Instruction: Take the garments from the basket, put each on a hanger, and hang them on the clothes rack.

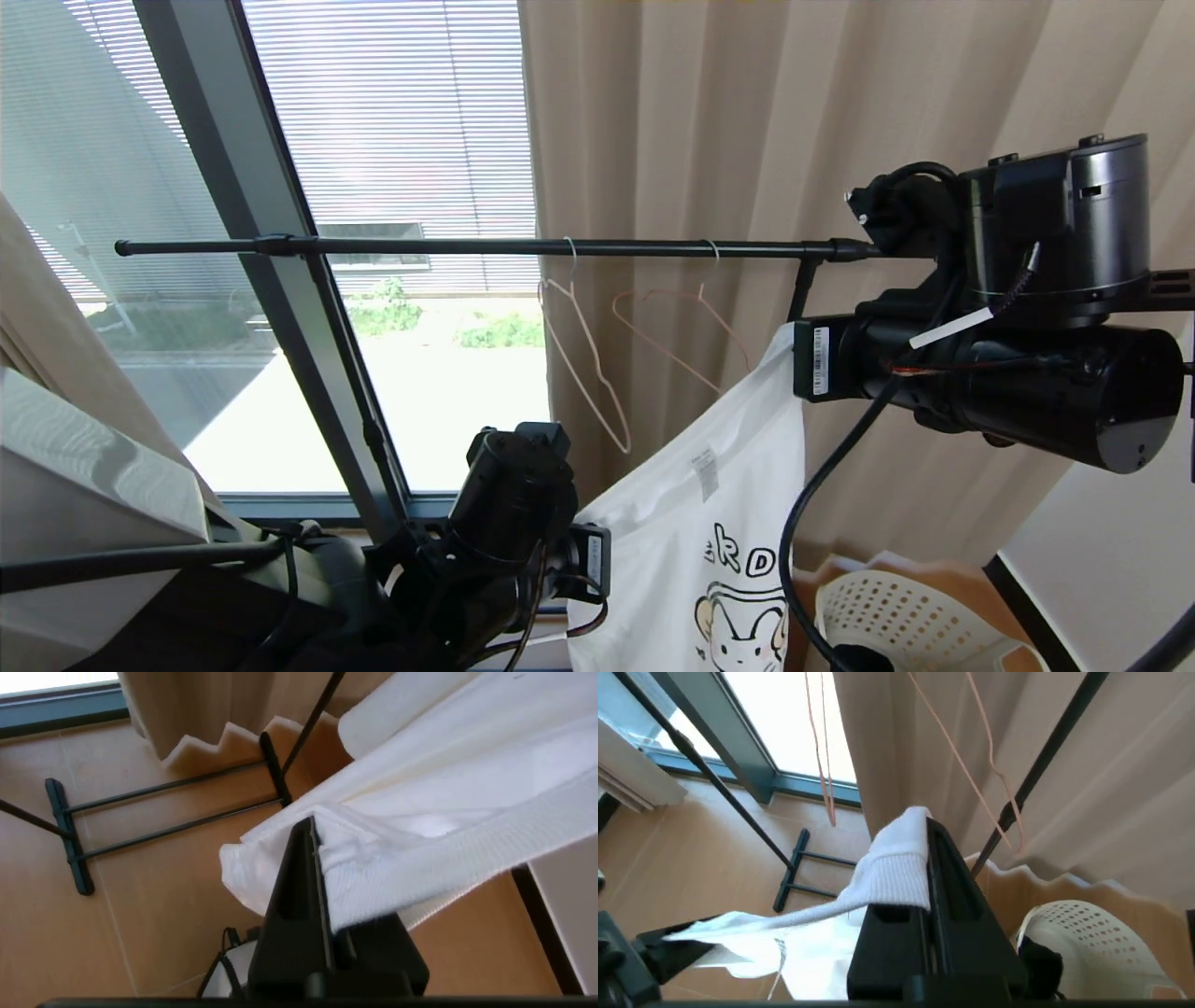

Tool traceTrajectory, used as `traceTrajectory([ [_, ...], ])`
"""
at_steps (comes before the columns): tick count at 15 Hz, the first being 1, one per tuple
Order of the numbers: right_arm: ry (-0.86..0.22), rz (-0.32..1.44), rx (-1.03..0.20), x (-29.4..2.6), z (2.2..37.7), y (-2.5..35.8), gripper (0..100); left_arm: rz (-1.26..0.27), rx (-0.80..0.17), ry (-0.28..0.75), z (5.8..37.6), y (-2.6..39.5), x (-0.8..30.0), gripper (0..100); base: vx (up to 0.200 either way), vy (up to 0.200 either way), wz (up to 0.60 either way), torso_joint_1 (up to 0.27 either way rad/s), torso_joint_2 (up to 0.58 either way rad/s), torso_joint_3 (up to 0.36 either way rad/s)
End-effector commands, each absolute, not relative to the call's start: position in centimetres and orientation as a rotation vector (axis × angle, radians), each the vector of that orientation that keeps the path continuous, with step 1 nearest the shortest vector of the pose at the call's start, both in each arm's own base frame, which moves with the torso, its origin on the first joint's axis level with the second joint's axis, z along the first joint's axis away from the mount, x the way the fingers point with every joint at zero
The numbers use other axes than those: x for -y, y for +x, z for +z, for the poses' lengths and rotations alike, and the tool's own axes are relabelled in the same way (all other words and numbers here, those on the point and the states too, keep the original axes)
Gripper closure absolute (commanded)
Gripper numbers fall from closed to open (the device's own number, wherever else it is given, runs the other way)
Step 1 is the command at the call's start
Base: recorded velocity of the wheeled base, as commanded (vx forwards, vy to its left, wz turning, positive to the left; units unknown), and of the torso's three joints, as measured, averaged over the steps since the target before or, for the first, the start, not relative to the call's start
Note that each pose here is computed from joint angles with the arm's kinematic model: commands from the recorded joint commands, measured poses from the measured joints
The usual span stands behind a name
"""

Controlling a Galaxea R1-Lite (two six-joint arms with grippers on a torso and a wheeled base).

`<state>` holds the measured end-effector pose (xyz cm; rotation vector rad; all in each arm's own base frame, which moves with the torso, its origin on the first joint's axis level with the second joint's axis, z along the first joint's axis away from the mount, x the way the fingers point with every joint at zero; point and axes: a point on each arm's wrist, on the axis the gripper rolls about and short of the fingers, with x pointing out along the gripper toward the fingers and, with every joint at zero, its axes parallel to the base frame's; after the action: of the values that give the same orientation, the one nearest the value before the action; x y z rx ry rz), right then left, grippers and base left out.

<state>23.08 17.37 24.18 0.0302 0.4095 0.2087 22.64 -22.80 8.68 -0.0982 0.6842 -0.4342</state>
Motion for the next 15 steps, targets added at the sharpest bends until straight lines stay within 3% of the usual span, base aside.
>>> traceTrajectory([
  [1,-0.027,0.183,-0.432,-17.0,23.1,23.0,100,-0.440,-0.662,-0.112,9.6,22.5,22.6,100,0.000,0.000,0.00,0.000,0.00,0.000],
  [5,-0.264,0.180,-0.500,-16.4,20.2,22.3,100,-0.434,-0.691,-0.031,10.3,22.2,21.6,100,0.000,0.000,0.00,0.000,0.00,0.000],
  [8,-0.311,0.190,-0.550,-17.0,18.5,22.3,100,-0.434,-0.669,0.056,14.2,22.8,20.6,100,0.000,0.000,0.00,0.000,0.00,0.000],
  [11,-0.354,0.127,-0.566,-17.6,17.4,22.9,100,-0.423,-0.723,0.082,17.0,23.2,20.8,100,0.000,0.000,0.00,0.000,0.00,0.000],
  [15,-0.390,0.117,-0.585,-17.9,16.5,22.8,100,-0.420,-0.755,0.114,17.5,23.4,21.0,100,0.000,0.000,0.00,0.000,0.00,0.000],
])
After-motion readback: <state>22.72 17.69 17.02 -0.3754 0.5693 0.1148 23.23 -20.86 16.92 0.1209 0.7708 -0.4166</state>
